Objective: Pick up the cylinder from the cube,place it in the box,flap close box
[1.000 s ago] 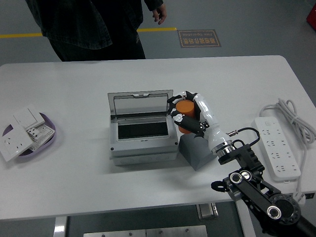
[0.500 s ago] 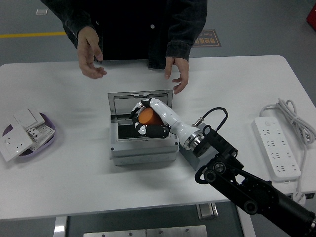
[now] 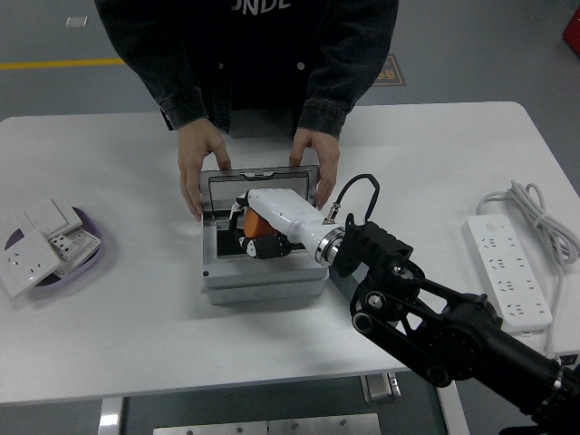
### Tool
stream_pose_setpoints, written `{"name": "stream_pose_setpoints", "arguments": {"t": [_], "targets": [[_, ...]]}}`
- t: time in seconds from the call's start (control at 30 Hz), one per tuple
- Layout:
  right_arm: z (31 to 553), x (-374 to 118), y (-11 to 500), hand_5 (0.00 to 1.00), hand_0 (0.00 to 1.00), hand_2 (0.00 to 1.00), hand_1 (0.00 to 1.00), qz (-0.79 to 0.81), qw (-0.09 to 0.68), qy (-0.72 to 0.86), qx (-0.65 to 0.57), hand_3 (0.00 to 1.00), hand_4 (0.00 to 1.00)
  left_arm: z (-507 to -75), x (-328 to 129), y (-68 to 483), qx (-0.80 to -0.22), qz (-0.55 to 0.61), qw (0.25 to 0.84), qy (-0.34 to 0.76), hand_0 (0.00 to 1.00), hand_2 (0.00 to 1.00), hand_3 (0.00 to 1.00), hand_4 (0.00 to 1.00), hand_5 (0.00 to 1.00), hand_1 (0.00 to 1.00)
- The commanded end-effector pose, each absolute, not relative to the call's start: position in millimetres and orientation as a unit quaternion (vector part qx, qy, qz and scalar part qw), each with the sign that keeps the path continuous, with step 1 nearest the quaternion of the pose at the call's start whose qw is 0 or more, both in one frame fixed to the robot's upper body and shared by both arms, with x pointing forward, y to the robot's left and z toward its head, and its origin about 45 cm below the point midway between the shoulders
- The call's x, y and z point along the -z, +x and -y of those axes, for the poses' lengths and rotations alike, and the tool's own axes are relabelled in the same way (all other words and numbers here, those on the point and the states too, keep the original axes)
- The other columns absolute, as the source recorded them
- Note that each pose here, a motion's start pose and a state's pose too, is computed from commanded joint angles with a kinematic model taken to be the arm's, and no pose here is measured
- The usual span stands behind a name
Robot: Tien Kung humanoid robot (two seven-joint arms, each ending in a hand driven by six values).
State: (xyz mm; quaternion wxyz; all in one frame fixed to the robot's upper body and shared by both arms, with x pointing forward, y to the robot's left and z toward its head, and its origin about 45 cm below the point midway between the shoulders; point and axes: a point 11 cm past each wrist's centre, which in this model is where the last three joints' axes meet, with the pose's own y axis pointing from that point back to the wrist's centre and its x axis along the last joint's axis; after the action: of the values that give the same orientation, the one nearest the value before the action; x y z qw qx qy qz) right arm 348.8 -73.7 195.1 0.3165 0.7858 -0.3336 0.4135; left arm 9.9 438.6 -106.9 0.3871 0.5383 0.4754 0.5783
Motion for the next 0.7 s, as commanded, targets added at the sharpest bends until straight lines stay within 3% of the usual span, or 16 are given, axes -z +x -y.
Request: {"name": "stream_pose_setpoints", "arguments": {"t": [0.03, 0.07, 0.23, 0.27, 0.43, 0.47, 0.63, 0.67, 0.7], "targets": [[73.9, -195.1, 349.5, 0.002, 0.317, 0.347, 0.31, 0.33, 0.323, 0.78, -0.421, 0.334, 0.002, -438.8, 106.8, 9.9, -0.578, -0.475, 0.387, 0.538, 0.634, 0.573, 0.633, 0.712, 0.318, 0.659], [74.1, -195.3, 350.2, 0.002, 0.553, 0.476, 0.457, 0.326, 0.329, 0.775, -0.429, 0.478, 0.371, -439.0, 106.7, 9.9, -0.578, -0.475, 0.387, 0.539, 0.634, 0.573, 0.633, 0.713, 0.321, 0.659], [73.2, -196.5, 351.3, 0.002, 0.553, 0.476, 0.457, 0.314, 0.343, 0.763, -0.45, 0.478, 0.371, -439.8, 106.4, 10.3, -0.578, -0.474, 0.387, 0.539, 0.634, 0.573, 0.633, 0.713, 0.321, 0.659], [73.0, -196.5, 351.2, 0.002, 0.664, 0.629, 0.65, 0.313, 0.343, 0.762, -0.451, 0.669, 0.62, -439.9, 106.4, 10.4, -0.578, -0.474, 0.387, 0.539, 0.634, 0.573, 0.633, 0.714, 0.321, 0.659], [71.9, -196.0, 350.6, 0.002, 0.664, 0.629, 0.65, 0.309, 0.343, 0.764, -0.452, 0.669, 0.62, -439.8, 106.4, 10.7, -0.578, -0.474, 0.388, 0.539, 0.634, 0.573, 0.633, 0.714, 0.321, 0.659], [71.7, -195.9, 350.5, 0.121, 0.73, 0.681, 0.679, 0.308, 0.342, 0.764, -0.452, 0.706, 0.558, -439.8, 106.4, 10.7, -0.578, -0.474, 0.388, 0.539, 0.635, 0.573, 0.633, 0.714, 0.322, 0.659], [70.5, -196.2, 350.3, 0.121, 0.73, 0.681, 0.679, 0.307, 0.339, 0.766, -0.451, 0.706, 0.558, -440.1, 106.2, 11.3, -0.579, -0.473, 0.388, 0.539, 0.635, 0.573, 0.633, 0.714, 0.322, 0.659], [70.3, -195.9, 350.2, 0.124, 0.744, 0.684, 0.68, 0.307, 0.338, 0.767, -0.451, 0.709, 0.618, -440.1, 106.2, 11.6, -0.579, -0.473, 0.388, 0.539, 0.634, 0.573, 0.633, 0.714, 0.323, 0.659], [70.1, -195.7, 350.0, 0.124, 0.744, 0.684, 0.68, 0.306, 0.337, 0.768, -0.45, 0.709, 0.618, -440.1, 106.2, 11.8, -0.579, -0.473, 0.388, 0.539, 0.634, 0.573, 0.633, 0.714, 0.323, 0.659]]}}
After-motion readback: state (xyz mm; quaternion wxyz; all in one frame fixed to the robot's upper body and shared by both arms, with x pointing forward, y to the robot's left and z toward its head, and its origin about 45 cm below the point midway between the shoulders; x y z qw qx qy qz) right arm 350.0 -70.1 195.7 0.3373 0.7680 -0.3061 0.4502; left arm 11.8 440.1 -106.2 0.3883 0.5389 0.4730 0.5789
